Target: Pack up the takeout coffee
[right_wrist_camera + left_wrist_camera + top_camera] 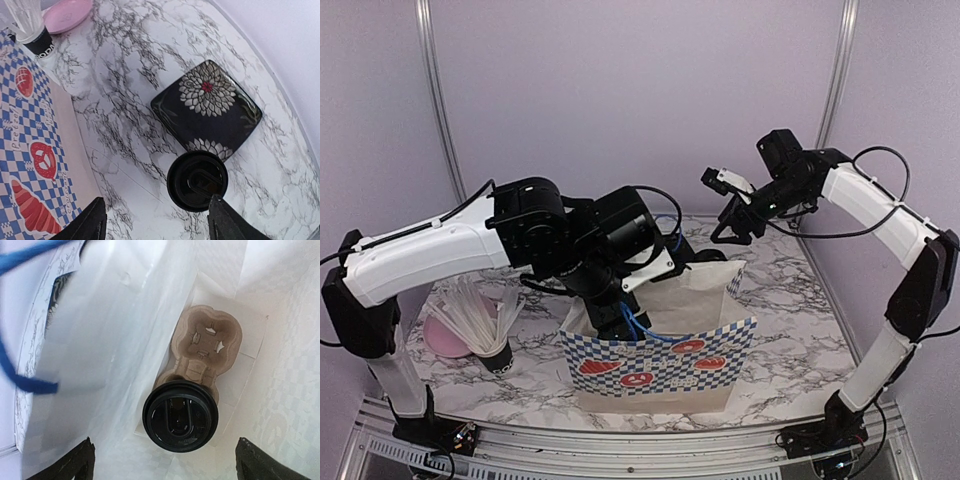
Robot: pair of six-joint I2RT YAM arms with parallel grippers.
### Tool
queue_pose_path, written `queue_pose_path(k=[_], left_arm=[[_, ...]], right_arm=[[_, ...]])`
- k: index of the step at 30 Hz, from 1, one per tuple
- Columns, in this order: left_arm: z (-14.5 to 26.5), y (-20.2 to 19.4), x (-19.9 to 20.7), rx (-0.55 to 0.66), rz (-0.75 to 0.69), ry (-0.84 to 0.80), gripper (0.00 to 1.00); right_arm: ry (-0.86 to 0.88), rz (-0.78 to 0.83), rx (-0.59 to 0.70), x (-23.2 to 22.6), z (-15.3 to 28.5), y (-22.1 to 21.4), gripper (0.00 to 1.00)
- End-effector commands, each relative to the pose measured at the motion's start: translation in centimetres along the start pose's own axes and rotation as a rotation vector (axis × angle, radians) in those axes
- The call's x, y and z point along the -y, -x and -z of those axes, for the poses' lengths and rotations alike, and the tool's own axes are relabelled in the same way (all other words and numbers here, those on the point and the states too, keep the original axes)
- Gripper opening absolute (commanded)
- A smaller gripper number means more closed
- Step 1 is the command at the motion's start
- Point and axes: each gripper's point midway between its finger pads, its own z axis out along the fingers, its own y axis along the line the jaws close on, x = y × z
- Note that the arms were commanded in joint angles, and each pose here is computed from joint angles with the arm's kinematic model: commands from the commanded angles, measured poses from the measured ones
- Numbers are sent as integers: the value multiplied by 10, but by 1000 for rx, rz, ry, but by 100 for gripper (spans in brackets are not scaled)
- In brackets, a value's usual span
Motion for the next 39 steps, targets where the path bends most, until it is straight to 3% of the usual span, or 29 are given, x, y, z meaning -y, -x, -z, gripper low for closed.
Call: queue_pose_path(k=[1,6,14,39], left_arm=[[41,11,-11,98,3,19,99],[56,16,-20,140,25,51,99],[76,26,-27,202,63,62,99],[76,25,-26,204,102,51,99]], right_arm=[[-170,-58,-115,37,-7,-20,70],[-177,-80,-213,45,-21,-44,77],[-132,-92,-258,47,-42,-58,83],[-87,-142,-370,58,-85,-94,83]])
